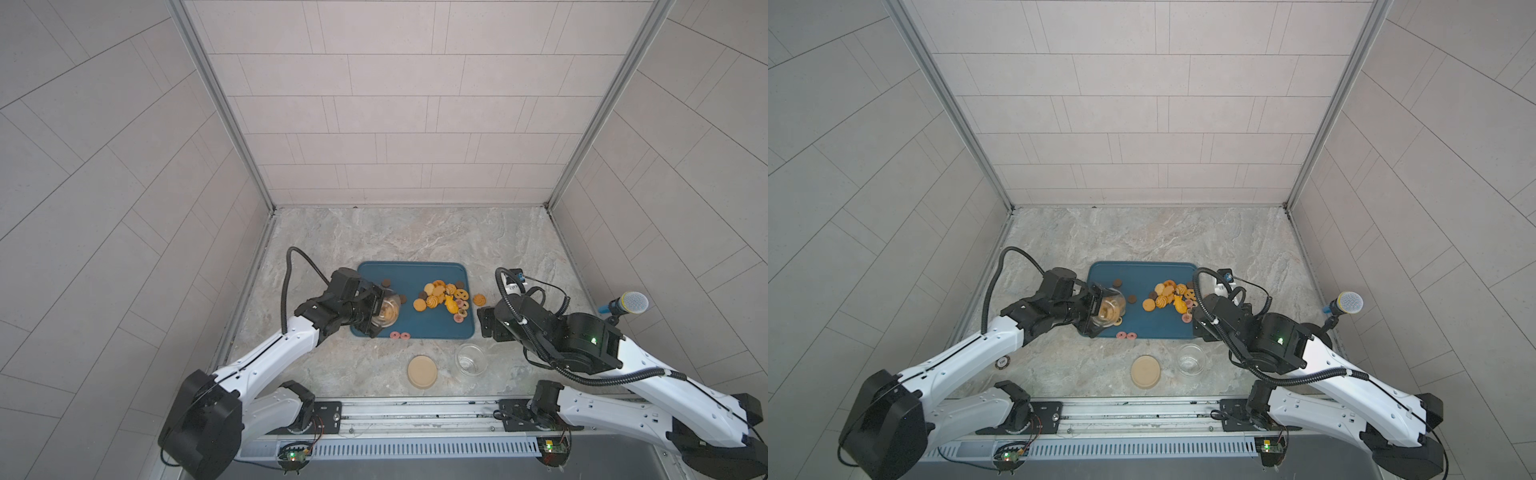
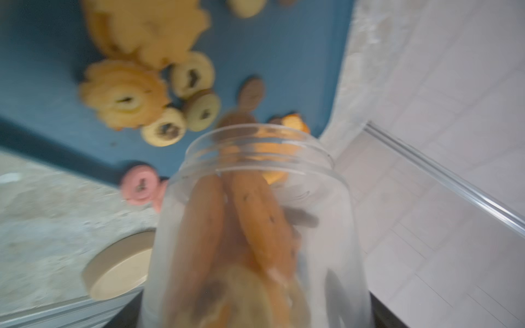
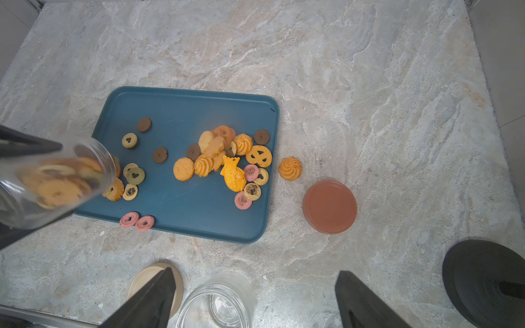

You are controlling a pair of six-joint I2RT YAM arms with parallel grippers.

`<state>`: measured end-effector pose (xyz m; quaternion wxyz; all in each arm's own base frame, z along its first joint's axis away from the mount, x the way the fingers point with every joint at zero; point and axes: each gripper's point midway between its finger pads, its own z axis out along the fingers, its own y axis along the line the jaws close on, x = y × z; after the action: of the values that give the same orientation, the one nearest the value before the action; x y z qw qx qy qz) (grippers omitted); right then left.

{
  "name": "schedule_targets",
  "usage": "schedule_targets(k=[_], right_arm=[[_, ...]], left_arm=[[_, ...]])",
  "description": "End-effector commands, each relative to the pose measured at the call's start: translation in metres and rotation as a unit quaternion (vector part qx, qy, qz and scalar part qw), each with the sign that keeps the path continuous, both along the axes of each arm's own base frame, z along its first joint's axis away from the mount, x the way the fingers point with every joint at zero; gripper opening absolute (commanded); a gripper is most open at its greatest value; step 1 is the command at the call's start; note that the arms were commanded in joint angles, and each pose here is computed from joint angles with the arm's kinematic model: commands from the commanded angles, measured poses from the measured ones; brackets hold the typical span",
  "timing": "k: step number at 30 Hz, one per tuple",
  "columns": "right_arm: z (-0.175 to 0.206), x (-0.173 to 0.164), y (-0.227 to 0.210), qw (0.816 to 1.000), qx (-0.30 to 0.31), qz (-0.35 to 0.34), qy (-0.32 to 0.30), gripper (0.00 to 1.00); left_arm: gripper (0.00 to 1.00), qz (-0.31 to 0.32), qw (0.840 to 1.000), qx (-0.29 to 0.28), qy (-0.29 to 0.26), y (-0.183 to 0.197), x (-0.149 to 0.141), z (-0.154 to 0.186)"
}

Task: Pour the cookies out of the jar
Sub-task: Pour the cookies in the jar onto the tray.

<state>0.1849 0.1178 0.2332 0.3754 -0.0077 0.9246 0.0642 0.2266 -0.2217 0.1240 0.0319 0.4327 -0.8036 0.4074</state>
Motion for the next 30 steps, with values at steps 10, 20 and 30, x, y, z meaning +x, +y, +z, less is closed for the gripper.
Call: schedule_targets(k=[10, 20, 30], right_arm=[[-0.002, -0.002, -0.012, 1.000, -0.005, -0.016, -0.004, 0.92], [-0.002, -0.002, -0.011, 1.000, -0.001, -0.018, -0.004, 0.92], [0.012, -0.002, 0.003, 1.000, 0.019, 0.011, 0.000, 0.93]], left_arm=[[0.00, 0.009, 0.996, -0.074, -0.044, -0.015, 0.016, 0.035], [0.00, 0.039, 0.996, -0.057, -0.060, 0.002, 0.019, 0.047], [0.00, -0.021, 0.988, -0.040, -0.149, 0.004, 0.013, 0.088]])
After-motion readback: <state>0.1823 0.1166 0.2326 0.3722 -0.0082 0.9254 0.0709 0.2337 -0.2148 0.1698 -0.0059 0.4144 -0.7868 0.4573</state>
